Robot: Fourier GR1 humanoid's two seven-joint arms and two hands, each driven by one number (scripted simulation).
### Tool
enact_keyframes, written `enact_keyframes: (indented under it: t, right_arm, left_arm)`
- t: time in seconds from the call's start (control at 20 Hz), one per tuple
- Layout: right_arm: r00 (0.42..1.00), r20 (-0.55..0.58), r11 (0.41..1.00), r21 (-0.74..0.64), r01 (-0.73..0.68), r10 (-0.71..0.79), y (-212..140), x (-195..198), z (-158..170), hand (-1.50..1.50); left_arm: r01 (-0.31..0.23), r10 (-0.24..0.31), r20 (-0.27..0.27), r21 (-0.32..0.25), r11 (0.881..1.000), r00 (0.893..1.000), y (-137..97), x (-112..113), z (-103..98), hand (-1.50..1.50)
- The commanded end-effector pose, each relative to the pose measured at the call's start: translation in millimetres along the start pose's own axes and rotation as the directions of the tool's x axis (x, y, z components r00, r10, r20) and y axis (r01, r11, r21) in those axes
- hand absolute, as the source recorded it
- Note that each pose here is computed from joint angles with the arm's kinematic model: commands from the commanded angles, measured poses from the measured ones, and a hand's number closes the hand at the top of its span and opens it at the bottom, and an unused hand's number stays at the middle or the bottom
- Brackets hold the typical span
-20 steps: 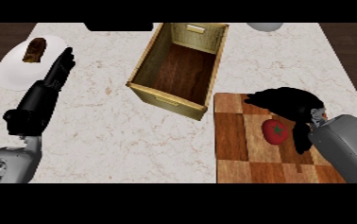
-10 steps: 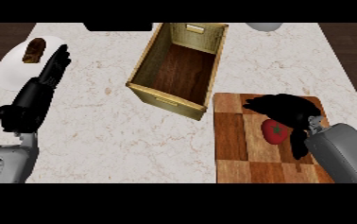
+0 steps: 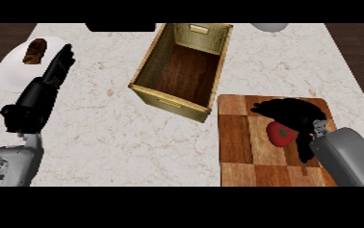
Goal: Pick the tomato from the cutting board and place it in the basket
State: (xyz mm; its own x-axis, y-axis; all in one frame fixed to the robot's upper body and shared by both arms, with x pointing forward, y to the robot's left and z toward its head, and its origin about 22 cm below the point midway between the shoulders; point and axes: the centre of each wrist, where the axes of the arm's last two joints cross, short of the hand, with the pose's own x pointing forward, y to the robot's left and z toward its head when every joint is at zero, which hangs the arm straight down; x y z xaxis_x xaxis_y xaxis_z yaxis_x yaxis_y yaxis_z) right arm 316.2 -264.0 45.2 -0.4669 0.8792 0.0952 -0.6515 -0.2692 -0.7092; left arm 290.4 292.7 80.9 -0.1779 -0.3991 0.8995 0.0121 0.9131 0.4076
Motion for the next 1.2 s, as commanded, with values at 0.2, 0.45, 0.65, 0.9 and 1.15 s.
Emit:
enact_keyframes:
  t: [0.2, 0.45, 0.65, 0.9, 1.15]
  right_arm:
    - [1.0, -0.011, 1.0, 0.017, -0.003, 0.003, 5.3, -8.4, -3.1, -1.5]
    - [0.996, 0.009, 0.996, 0.007, 0.084, -0.084, 37.7, 4.2, -29.4, 1.5]
    - [1.0, 0.024, 1.0, 0.008, 0.003, -0.003, 28.1, -12.6, -44.5, 1.5]
    - [0.998, 0.055, 0.998, -0.04, -0.039, 0.041, 23.3, -7.7, -39.6, 1.5]
    - [0.912, -0.326, 0.949, -0.269, 0.161, -0.248, 6.0, -67.2, -1.3, 1.5]
  left_arm:
    - [-0.005, 0.005, -0.008, -0.004, 1.0, 1.0, -11.2, -4.6, 8.1, 0.0]
    - [0.008, -0.008, 0.001, 0.002, 1.0, 1.0, -18.6, -10.4, 1.9, 0.0]
    - [-0.002, 0.002, 0.005, -0.006, 1.0, 1.0, -8.3, 6.4, 4.7, 0.0]
    - [-0.001, 0.001, 0.002, -0.006, 1.0, 1.0, -4.6, -15.2, -0.9, 0.0]
    - [-0.01, 0.01, -0.02, 0.015, 1.0, 1.0, -4.7, -10.6, 8.6, 0.0]
